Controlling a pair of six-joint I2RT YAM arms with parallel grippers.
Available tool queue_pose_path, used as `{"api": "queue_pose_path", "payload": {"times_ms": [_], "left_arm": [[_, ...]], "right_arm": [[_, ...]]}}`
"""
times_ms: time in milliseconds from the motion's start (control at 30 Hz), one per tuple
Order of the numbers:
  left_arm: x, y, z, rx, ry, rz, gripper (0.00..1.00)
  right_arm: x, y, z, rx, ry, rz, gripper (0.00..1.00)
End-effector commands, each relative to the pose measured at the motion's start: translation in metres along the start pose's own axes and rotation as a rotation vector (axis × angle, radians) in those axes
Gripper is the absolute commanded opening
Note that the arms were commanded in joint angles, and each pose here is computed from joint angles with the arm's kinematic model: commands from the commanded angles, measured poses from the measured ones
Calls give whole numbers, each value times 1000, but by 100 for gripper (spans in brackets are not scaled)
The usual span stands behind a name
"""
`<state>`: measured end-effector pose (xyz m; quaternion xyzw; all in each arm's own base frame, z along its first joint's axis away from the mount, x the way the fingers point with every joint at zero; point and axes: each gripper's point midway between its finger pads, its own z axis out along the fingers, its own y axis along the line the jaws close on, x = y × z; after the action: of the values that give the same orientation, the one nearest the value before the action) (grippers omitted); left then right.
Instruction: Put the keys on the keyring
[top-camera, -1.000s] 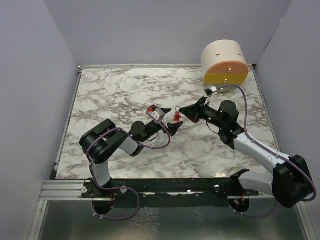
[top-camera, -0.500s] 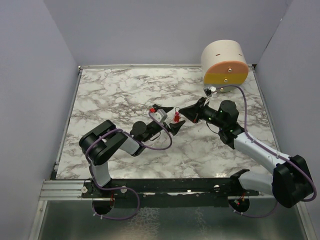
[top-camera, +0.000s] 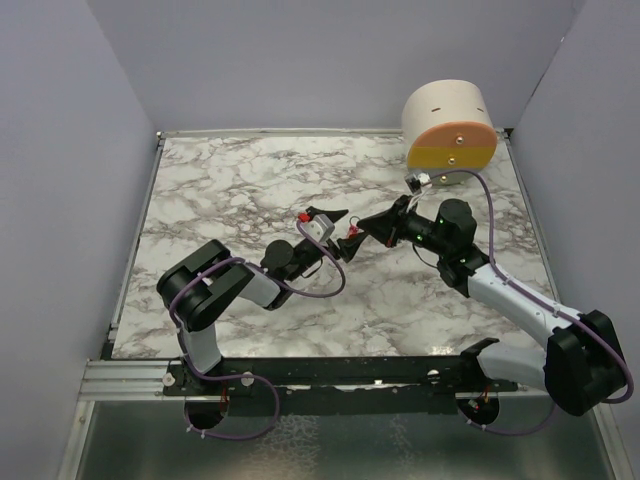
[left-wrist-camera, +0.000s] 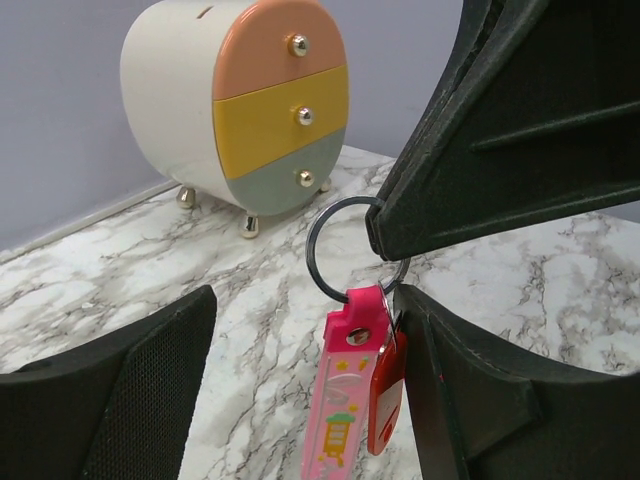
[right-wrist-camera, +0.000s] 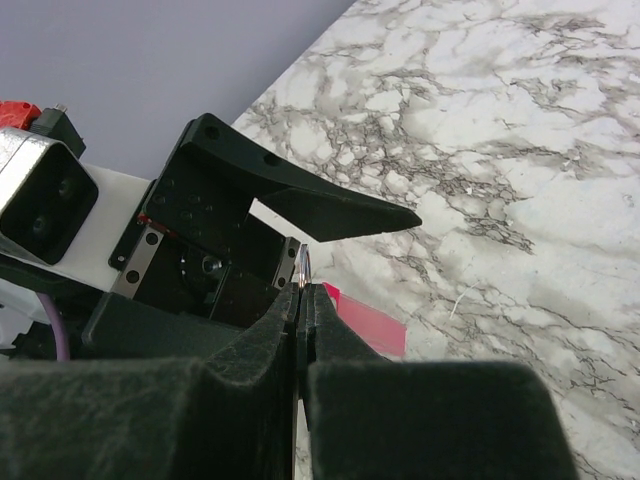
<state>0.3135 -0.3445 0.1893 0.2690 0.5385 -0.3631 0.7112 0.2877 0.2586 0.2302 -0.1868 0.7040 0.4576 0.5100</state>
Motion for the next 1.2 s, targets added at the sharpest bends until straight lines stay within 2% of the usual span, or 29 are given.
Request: {"api": "queue_pose_path", "payload": {"times_ms": [0,300,1167], "left_arm": [[-73,2,6,-15,-261,54,71],[-73,11,0,-64,-253,112,58],[-69,23,-1,-82,-241,155,62]], "right_arm": [[-16,9,0,-28,-17,-35,1],[-16,10,-1,-23,2,-44,1],[-7,4,1,-7,81,-70,1]]}}
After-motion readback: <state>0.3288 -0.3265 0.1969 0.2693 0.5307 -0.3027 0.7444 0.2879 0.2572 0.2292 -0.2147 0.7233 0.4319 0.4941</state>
